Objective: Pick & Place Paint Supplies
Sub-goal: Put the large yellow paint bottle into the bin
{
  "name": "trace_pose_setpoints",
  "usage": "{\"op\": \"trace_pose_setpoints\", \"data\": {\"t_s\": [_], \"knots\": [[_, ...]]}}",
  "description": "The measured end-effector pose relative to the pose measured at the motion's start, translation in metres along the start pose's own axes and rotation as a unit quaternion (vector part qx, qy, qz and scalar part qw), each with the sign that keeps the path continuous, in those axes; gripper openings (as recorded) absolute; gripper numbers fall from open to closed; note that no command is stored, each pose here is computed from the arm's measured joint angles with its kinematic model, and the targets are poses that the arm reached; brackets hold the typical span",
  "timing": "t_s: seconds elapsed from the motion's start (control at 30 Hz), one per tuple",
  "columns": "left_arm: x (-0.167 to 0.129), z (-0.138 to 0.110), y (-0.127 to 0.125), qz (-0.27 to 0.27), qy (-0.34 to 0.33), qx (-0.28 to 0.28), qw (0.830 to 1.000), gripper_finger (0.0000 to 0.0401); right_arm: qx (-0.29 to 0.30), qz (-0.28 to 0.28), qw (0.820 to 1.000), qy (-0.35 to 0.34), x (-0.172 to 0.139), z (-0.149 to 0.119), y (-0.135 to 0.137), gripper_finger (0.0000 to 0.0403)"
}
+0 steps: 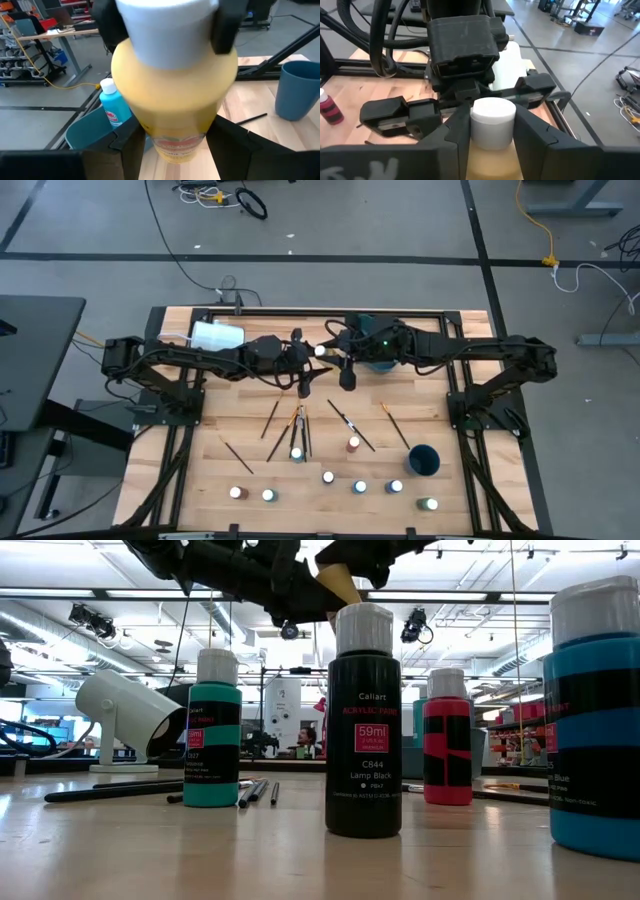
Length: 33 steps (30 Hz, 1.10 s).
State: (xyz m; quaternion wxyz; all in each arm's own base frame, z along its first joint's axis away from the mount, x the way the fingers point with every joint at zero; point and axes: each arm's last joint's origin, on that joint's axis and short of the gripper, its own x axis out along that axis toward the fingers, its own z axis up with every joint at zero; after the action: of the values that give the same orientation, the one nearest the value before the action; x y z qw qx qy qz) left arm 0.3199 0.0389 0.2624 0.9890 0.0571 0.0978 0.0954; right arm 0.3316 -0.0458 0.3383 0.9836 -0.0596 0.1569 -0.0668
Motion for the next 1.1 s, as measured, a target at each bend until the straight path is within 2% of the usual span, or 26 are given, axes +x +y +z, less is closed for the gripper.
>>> {"op": "trace_pose_setpoints", "data": {"t_s": [0.2, 0.3, 0.5, 0.77, 0.97, 1.1], "knots": [[0.000, -0.003, 0.001, 0.028, 0.018, 0.013, 0.999, 0.0222, 0.047, -0.043, 0.998, 0.022, -0.005, -0.001, 0.005, 0.0117], [-0.001, -0.003, 0.003, 0.060, 0.025, 0.015, 0.998, 0.0235, 0.051, -0.106, 0.991, 0.061, -0.010, -0.006, 0.010, 0.0116], [-0.001, -0.005, 0.006, 0.105, 0.040, 0.017, 0.993, 0.0241, 0.039, -0.228, 0.964, 0.133, -0.024, -0.018, 0.015, 0.0120], [-0.002, -0.008, 0.005, 0.108, 0.056, 0.019, 0.992, 0.0236, 0.041, -0.253, 0.964, 0.066, -0.022, -0.006, 0.006, 0.0119], [-0.002, -0.010, 0.005, 0.106, 0.065, 0.025, 0.992, 0.0235, 0.057, -0.294, 0.952, 0.064, -0.011, -0.051, -0.014, 0.0119], [-0.002, -0.010, 0.005, 0.106, 0.065, 0.032, 0.992, 0.0235, 0.086, -0.313, 0.946, -0.010, -0.010, -0.067, -0.040, 0.0119]]}}
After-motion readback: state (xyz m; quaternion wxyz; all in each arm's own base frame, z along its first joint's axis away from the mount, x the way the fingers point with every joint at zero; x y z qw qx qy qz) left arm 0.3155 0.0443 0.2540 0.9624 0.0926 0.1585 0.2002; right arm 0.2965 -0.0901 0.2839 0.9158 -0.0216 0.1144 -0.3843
